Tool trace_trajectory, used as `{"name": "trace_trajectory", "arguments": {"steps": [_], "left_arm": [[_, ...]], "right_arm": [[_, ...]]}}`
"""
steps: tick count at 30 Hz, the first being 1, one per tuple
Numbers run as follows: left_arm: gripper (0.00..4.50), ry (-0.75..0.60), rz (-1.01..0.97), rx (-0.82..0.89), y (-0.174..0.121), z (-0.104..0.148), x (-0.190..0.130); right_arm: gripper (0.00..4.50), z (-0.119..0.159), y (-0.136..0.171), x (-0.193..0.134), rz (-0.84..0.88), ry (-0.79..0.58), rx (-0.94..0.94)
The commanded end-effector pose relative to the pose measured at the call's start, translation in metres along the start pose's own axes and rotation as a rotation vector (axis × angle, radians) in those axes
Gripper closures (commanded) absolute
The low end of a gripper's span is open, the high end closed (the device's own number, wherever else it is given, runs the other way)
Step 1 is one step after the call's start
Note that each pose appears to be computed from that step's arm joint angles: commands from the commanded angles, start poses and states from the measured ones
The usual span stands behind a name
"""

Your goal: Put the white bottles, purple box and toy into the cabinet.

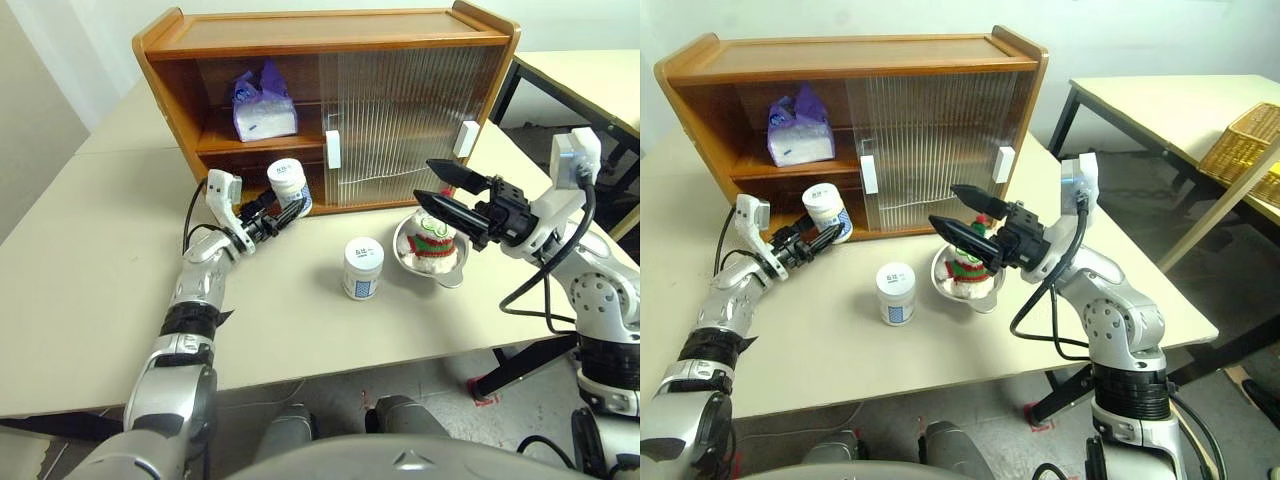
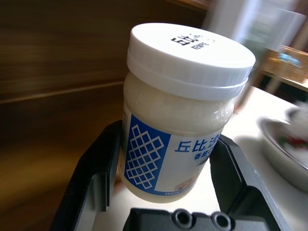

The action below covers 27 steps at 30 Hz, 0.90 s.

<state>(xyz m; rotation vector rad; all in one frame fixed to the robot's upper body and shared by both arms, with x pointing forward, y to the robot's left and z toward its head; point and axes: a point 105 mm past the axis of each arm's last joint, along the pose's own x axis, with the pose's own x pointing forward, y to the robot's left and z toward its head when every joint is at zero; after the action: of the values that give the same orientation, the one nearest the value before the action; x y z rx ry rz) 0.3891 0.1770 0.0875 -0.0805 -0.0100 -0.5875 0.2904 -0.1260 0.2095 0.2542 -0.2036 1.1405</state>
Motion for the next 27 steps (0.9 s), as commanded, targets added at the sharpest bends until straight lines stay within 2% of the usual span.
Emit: {"name": "trace_trajectory", "arguments": {"steps": [1,8,18,27], "left_arm": [[1.43,0.019,0.08,0.034,0.01,0.005,0.009],[1.43,0.089,0.208,0.068,0.021,-0.009,0.02],[1.43,0.101,0.454,0.071,0.04,-0.014,0.029],[1.43,0.106,0.481,0.059,0.035,-0.013,0.039]], "right_arm": [[0.0,-0.001,0.001,0.003,0.008,0.005,-0.001],[0.0,0.0,0.001,0.002,0.004,0.005,-0.006],[0.0,0.001,0.002,-0.001,-0.001,0.012,-0.013],[0.0,0.002,0.001,-0.002,-0.003,0.014,-0.017]]}}
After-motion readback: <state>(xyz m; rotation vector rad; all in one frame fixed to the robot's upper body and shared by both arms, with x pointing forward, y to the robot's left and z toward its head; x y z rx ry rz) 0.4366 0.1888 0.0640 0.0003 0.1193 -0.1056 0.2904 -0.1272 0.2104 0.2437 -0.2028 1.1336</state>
